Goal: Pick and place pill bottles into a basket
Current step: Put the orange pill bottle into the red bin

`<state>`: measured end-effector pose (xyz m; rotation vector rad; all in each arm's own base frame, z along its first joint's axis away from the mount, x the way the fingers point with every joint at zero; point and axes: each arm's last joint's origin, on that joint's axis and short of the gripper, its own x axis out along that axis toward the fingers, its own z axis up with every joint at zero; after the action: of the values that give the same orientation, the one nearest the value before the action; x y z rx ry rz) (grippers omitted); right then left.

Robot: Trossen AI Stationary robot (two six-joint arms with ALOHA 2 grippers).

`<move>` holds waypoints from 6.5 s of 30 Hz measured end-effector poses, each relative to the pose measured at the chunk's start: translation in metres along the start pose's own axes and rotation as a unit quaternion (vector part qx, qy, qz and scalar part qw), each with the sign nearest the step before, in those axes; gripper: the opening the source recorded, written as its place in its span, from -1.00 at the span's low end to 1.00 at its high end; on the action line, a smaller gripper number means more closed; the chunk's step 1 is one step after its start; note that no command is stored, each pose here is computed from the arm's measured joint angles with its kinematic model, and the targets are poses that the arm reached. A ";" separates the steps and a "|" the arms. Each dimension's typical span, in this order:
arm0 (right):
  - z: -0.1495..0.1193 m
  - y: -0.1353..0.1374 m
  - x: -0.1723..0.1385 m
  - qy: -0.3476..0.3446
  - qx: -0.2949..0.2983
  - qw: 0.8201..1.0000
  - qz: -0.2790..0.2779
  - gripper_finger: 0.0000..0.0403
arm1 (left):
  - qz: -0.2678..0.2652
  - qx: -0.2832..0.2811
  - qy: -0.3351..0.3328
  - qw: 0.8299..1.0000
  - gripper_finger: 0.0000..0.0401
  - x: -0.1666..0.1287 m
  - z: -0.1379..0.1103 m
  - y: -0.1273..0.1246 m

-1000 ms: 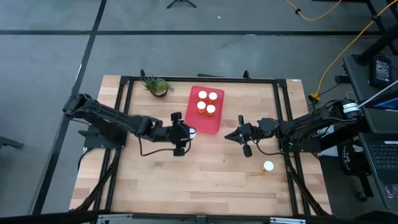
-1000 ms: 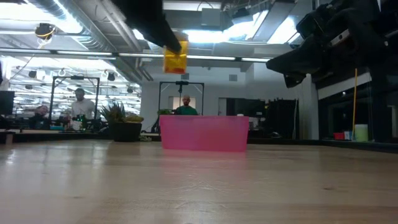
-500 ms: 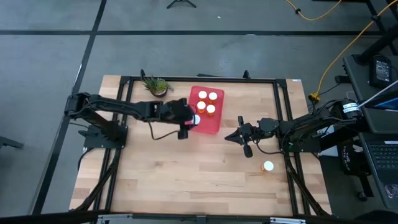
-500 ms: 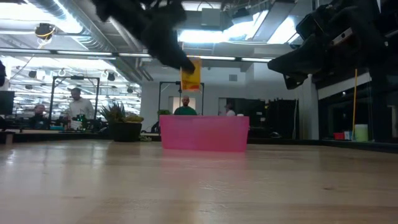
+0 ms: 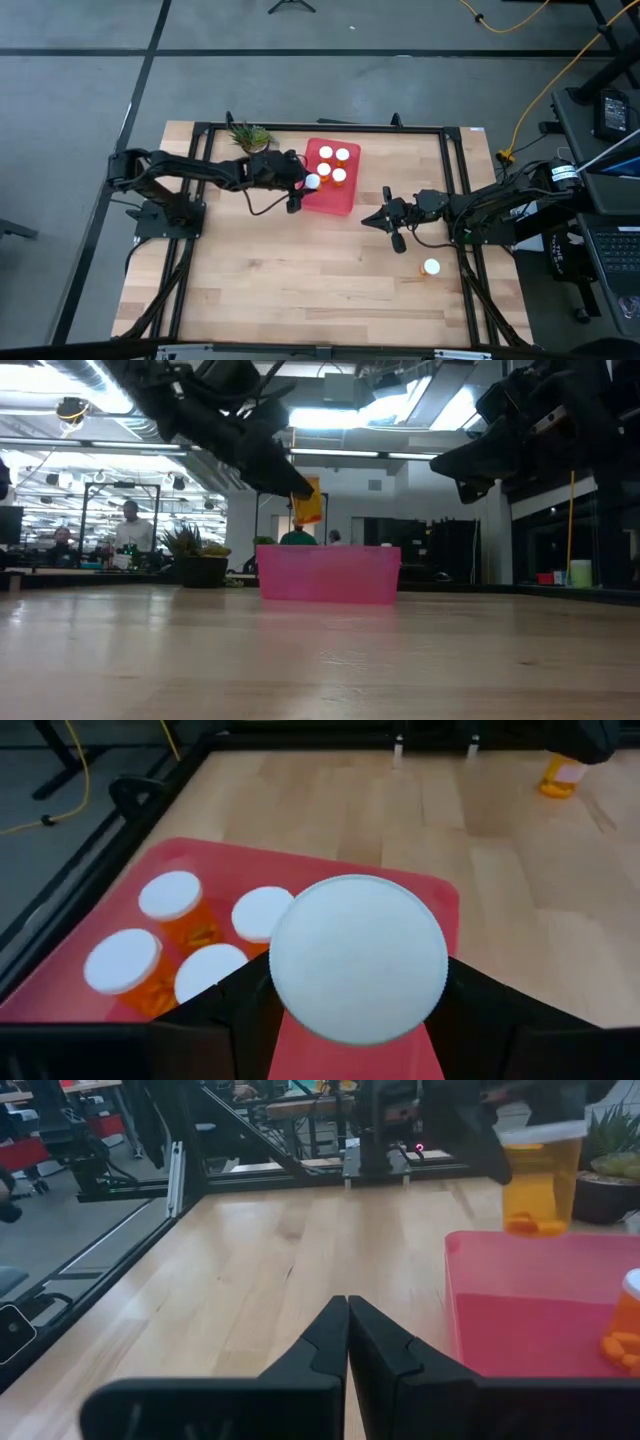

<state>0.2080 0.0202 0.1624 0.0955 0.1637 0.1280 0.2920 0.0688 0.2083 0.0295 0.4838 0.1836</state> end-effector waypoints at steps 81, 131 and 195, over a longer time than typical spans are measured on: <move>0.000 -0.002 0.000 0.000 -0.001 1.000 -0.027 -0.92 | 0.033 0.005 0.076 0.997 0.19 0.062 -0.041 0.009; 0.000 -0.002 0.000 -0.002 -0.014 1.000 -0.027 -0.92 | -0.023 0.096 -0.029 0.995 -0.46 -0.057 0.038 -0.027; 0.064 0.167 -0.067 0.349 0.227 0.890 -0.187 -1.00 | -0.050 0.030 -0.145 0.988 -0.99 -0.119 -0.055 -0.039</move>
<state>0.1336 0.1712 0.2528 0.4847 0.9302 -0.2745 0.1699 0.0077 0.2119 0.0888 0.1991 0.0636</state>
